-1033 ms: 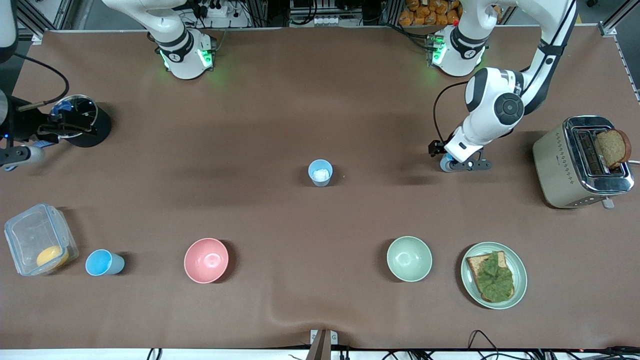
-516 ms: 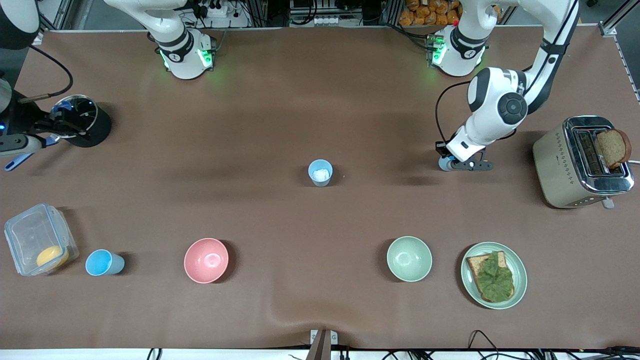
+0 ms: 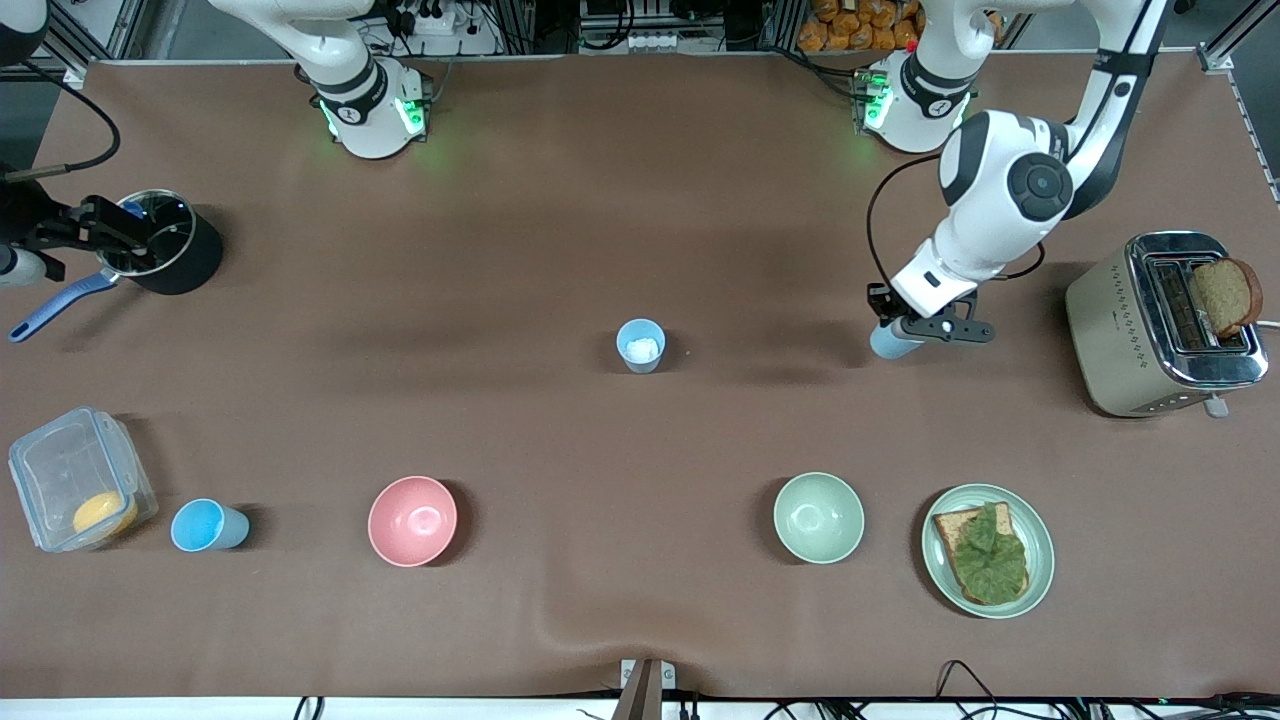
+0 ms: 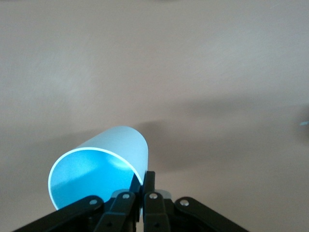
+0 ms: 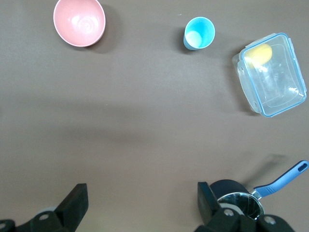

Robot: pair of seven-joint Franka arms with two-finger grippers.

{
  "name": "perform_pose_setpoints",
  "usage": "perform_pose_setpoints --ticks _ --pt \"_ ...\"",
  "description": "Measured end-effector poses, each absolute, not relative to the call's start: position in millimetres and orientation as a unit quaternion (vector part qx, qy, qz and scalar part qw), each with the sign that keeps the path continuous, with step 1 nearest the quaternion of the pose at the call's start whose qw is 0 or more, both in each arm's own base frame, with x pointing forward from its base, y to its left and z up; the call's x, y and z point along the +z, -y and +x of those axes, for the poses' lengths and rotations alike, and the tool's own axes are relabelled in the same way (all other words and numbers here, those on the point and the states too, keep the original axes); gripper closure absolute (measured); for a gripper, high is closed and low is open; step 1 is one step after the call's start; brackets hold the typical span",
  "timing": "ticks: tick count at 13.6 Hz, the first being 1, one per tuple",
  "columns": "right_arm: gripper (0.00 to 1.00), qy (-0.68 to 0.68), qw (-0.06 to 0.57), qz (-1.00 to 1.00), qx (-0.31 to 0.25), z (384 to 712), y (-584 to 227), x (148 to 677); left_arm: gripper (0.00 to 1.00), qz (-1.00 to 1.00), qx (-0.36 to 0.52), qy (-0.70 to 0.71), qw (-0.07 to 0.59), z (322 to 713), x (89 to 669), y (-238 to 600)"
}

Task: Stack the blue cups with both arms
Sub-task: 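Lift the held cup with the left gripper over the placed cup, then lower the held cup into the placed blue cup with the left gripper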

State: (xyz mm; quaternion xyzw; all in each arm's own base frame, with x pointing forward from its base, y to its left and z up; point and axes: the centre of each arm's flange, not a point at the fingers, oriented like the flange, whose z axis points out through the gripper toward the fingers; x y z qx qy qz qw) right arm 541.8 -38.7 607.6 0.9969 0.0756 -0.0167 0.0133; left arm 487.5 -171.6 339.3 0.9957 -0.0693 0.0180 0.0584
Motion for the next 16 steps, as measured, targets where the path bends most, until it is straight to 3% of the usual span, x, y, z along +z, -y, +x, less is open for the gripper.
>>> perform_pose_setpoints --ticks 7,16 --pt "0.0 -0.068 0.016 0.998 0.004 546.9 46.9 609.7 0.96 0.987 0.054 0.121 0.096 490.1 459.4 313.6" --pt "0.0 -0.066 0.005 0.998 0.004 547.1 45.9 608.8 0.96 0.992 0.019 0.109 0.068 457.9 448.8 472.0"
